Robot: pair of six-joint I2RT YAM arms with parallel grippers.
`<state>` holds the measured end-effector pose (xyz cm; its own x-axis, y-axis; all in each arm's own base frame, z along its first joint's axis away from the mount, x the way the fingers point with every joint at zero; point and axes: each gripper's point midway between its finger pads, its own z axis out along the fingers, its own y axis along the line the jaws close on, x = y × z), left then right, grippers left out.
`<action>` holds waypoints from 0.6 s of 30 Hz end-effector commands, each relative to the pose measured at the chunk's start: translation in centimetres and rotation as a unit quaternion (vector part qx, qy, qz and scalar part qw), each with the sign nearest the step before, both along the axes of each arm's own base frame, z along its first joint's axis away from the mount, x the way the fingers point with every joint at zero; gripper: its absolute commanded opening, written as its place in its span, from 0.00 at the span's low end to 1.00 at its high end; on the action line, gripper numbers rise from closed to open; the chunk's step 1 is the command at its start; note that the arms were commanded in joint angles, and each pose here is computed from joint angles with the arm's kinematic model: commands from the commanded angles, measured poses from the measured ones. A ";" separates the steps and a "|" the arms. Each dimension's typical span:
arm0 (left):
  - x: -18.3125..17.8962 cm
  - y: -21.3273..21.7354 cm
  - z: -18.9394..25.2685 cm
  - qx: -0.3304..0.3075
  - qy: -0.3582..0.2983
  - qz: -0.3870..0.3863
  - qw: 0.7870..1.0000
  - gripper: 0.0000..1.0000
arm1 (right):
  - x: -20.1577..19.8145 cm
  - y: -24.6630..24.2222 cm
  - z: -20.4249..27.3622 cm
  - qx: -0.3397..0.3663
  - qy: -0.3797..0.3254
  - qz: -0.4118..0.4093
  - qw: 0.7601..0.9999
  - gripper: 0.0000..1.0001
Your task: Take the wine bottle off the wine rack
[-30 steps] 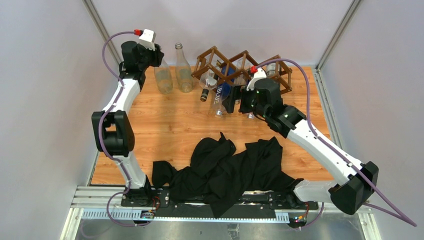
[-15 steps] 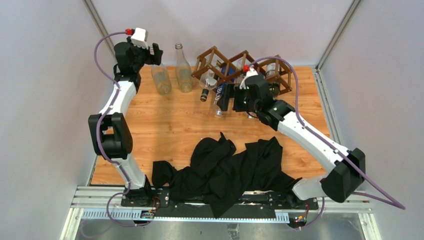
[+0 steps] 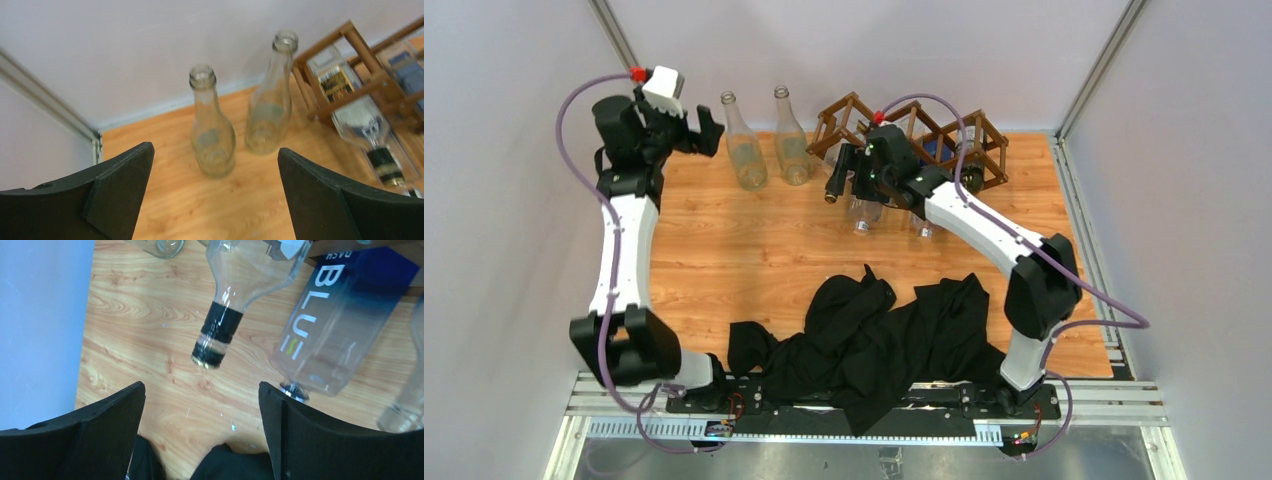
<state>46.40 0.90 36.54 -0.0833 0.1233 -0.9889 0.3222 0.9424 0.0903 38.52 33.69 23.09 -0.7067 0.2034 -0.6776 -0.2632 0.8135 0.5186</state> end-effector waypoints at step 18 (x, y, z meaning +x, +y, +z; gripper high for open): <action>-12.2 -3.4 -9.4 0.001 0.200 -0.113 0.973 1.00 | 7.2 3.4 -7.1 -0.004 0.044 -0.127 0.991 0.72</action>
<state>36.52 -1.79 27.85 -0.4051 0.1510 -0.9017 0.4885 0.8694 -0.0739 44.54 37.06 16.99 -0.7230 0.3213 -0.6116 -0.0749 0.8436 0.5317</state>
